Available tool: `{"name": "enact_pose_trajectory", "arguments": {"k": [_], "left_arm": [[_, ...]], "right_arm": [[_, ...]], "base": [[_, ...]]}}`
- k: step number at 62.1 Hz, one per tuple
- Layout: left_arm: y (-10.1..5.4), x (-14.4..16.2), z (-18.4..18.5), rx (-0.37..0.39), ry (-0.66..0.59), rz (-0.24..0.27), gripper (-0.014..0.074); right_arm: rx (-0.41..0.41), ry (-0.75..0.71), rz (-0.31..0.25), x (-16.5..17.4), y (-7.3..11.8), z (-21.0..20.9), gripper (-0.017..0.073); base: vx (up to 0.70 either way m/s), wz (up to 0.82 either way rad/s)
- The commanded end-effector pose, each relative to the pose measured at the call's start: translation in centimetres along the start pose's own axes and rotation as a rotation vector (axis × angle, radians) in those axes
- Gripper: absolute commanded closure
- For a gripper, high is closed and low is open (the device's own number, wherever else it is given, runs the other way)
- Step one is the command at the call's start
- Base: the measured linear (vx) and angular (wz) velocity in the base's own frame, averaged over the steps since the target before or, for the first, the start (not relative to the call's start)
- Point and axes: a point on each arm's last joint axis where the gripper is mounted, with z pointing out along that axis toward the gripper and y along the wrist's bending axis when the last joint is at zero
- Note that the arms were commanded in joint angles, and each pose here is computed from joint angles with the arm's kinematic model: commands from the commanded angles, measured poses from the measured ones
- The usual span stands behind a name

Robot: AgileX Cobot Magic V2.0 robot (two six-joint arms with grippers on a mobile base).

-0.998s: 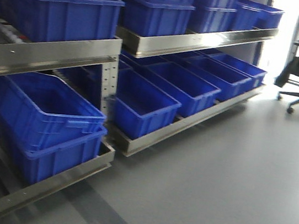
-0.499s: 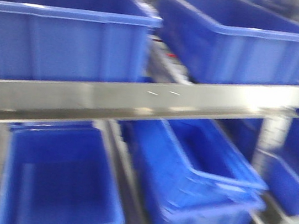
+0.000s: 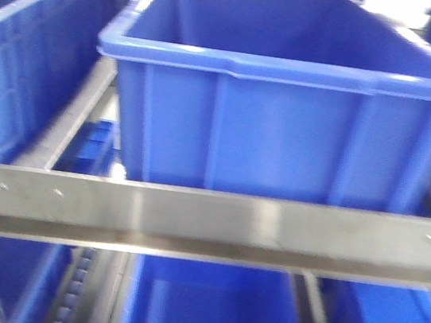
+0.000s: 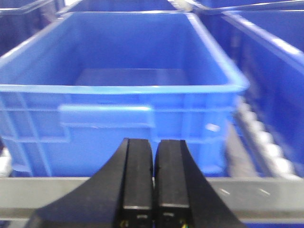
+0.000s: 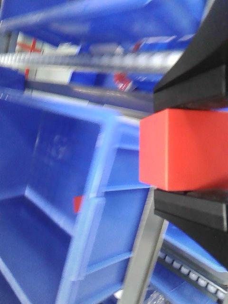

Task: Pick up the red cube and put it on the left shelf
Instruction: 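Drive the base to the shelving rack holding the red cube, then move the right gripper with the red cube over the blue bin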

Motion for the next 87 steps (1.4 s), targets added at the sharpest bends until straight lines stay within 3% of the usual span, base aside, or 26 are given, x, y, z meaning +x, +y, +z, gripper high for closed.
{"name": "enact_pose_trajectory", "arguments": {"k": [1,87], "left_arm": [[0.03,0.01,-0.02,-0.001,-0.069,-0.013,0.0503],[0.03,0.01,-0.02,0.000,-0.069,-0.013,0.0503]], "right_arm": [[-0.006,-0.096,-0.028,-1.54,0.02,-0.26,0.0428],[-0.008,-0.101,-0.028,-1.59,0.03,-0.26,0.0428]], "base": [[0.28,0.22],[0.10,0.05]]}}
